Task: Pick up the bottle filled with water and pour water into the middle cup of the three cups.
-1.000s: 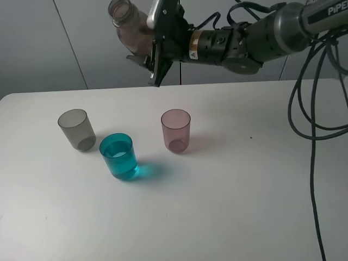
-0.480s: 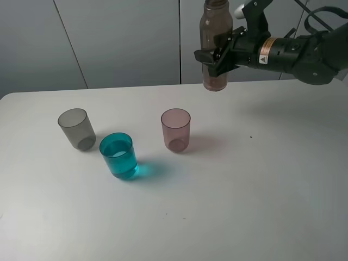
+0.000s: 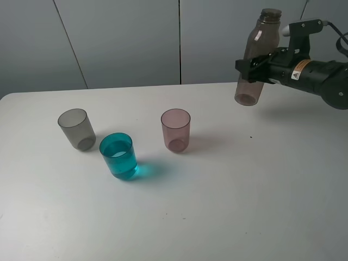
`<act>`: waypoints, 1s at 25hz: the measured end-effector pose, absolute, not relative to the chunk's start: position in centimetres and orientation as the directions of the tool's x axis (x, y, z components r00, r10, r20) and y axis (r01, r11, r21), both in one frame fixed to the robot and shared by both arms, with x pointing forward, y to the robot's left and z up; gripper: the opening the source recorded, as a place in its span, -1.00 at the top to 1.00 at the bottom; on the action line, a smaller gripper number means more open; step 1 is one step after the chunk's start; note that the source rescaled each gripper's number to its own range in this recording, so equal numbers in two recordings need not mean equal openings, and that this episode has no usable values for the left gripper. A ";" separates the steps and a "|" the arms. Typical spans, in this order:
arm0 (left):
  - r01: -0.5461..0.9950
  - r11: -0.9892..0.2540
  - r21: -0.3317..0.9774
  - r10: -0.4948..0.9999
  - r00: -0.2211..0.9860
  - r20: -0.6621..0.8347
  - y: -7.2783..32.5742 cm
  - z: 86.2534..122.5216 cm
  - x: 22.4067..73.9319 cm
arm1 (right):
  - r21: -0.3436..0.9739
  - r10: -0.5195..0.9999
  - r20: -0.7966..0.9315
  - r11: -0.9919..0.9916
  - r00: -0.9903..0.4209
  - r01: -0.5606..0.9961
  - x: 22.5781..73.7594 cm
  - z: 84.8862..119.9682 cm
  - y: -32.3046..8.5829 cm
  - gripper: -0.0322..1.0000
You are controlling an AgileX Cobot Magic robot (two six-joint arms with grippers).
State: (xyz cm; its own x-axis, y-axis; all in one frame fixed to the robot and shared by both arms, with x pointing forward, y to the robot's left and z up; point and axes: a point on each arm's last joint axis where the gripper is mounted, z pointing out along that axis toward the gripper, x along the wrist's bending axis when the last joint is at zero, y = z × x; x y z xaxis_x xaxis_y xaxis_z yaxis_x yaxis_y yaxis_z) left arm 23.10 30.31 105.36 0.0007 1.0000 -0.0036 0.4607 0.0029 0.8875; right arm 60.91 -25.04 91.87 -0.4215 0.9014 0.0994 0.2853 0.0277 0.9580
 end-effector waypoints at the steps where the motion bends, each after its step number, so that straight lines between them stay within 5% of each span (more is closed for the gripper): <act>1: 0.461 0.003 0.888 1.000 0.001 -0.004 30.3 105.4 23.1 | 0.960 0.899 0.109 0.016 -0.425 0.280 61.0 91.2 -25.0 0.88; 10: 0.461 0.003 0.888 1.000 0.001 -0.004 30.3 105.4 23.1 | 0.981 0.876 -0.021 0.112 -0.482 0.161 61.3 87.5 -24.7 0.88; 25: 0.461 0.003 0.888 1.000 0.001 -0.004 30.3 105.4 23.1 | 0.970 0.872 -0.036 0.148 -0.489 0.193 61.1 85.7 -24.7 0.88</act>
State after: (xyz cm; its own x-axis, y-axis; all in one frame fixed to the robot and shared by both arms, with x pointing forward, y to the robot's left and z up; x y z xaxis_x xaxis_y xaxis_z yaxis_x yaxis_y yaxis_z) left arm 23.10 30.31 105.36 0.0007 1.0000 -0.0036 0.4607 0.0029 0.8875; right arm 61.11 -24.71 85.71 -0.4887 0.8717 -0.0358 0.1928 0.1480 0.9700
